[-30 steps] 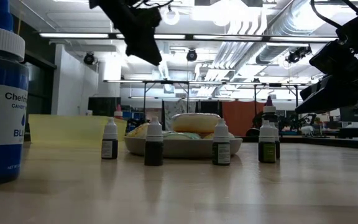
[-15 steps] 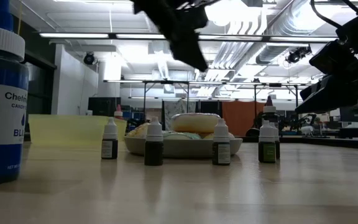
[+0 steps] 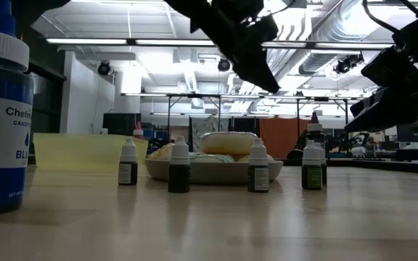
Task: Pick & Place food coloring
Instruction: Put the large violet food coloring bottle into the yellow bin
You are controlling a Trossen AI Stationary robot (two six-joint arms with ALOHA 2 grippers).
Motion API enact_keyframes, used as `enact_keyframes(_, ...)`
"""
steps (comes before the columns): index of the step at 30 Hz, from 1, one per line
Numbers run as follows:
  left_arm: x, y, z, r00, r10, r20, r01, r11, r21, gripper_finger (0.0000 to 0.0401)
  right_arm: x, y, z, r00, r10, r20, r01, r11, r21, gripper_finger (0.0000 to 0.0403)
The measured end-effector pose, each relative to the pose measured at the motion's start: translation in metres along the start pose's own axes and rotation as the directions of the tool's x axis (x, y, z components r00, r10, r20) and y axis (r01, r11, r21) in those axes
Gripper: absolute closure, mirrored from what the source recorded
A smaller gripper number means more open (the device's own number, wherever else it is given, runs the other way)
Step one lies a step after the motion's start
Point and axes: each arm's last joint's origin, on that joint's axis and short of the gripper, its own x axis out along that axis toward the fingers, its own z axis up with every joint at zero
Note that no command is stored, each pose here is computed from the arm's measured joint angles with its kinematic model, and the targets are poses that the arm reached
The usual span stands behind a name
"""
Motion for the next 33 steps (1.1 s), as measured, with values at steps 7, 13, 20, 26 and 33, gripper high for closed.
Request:
enact_keyframes(7,0.014,0.005,-0.007,0.999,-0.036,0.011,0.036,0.999,0.011,0.0252,0.000,0.000,0.000,1.000,0.000,0.001,0.000,1.000,0.000,0.0402)
enact_keyframes(13,0.029,0.013,-0.018,0.994,-0.111,0.019,0.112,0.993,-0.048,0.0191,0.000,0.000,0.000,1.000,0.000,-0.002,0.000,1.000,0.000,0.0402)
enact_keyframes(20,0.040,0.021,-0.016,0.993,-0.067,0.097,0.070,0.997,-0.029,0.0084,0.000,0.000,0.000,1.000,0.000,0.000,0.000,1.000,0.000,0.0402)
enact_keyframes(26,0.054,0.030,-0.021,0.984,-0.071,0.163,0.076,0.997,-0.023,0.0073,0.000,0.000,0.000,1.000,0.000,0.000,0.000,1.000,0.000,0.0402)
enact_keyframes(33,0.070,0.031,-0.026,0.975,-0.088,0.204,0.095,0.995,-0.025,0.0087,0.000,0.000,0.000,1.000,0.000,-0.001,0.000,1.000,0.000,0.0402)
